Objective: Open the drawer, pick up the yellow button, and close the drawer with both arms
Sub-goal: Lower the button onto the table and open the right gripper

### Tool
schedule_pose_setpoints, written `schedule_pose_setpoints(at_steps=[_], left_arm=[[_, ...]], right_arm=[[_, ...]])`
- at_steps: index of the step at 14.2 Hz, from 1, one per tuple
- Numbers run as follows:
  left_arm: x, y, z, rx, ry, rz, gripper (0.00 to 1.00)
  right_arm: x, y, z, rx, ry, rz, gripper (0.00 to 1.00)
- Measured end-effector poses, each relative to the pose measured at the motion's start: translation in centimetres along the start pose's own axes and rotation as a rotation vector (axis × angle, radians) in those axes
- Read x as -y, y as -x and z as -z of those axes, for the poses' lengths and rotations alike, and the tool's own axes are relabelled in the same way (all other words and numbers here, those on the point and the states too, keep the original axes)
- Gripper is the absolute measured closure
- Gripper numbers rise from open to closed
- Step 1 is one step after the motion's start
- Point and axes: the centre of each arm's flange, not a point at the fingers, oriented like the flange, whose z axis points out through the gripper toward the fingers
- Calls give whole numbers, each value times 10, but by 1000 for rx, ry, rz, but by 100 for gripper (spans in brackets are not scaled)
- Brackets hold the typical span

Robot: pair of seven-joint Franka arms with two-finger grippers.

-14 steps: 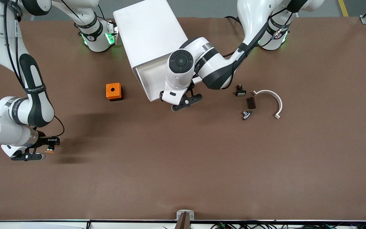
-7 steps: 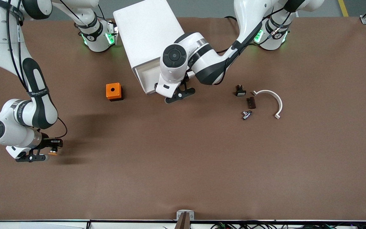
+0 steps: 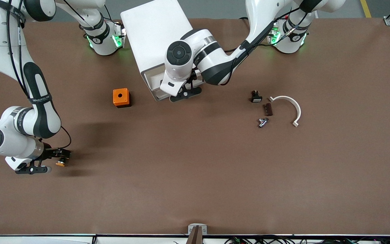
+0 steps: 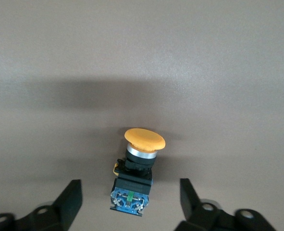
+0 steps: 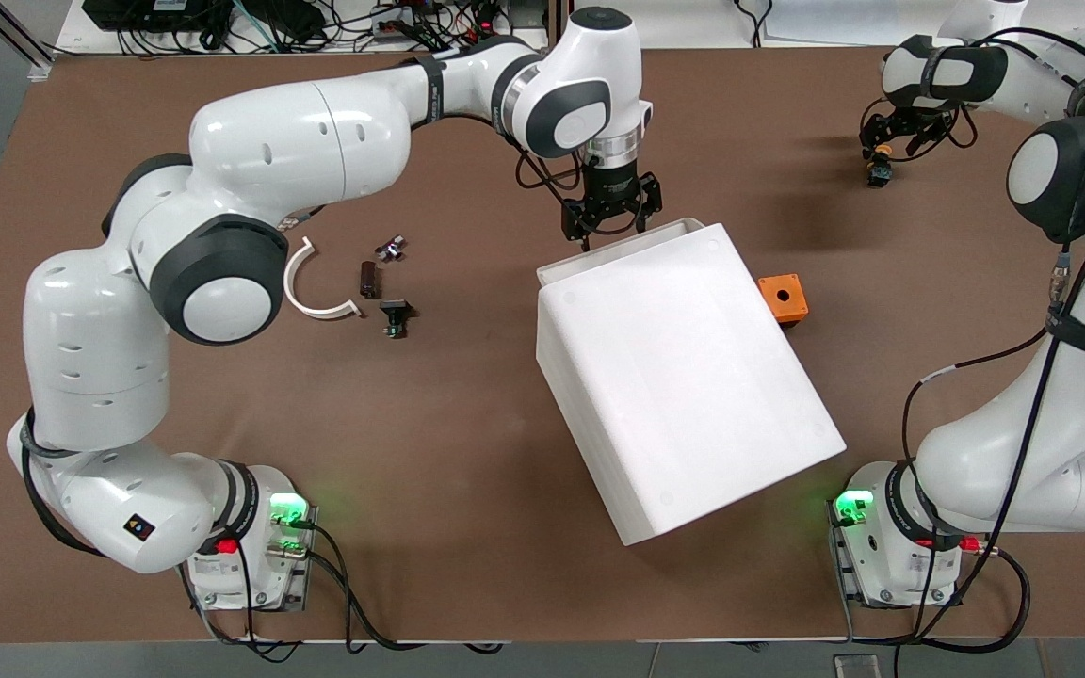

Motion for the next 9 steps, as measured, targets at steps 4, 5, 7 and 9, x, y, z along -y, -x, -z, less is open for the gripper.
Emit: schedule_pose_setpoints(at_steps=[4, 5, 7, 9], left_arm=[[-4, 20, -10, 4, -17, -28, 0], [-5, 24, -12, 5, -21, -34, 0], [-6, 30, -15, 8, -25, -40, 0], [-6, 33, -17, 23, -24, -38, 0]], right_arm=[[8, -4, 38, 35, -20, -7, 0], [12, -3, 56, 44, -26, -24, 0], [30, 2, 99, 66, -33, -51, 0], [47, 15, 145, 104, -40, -64, 0]])
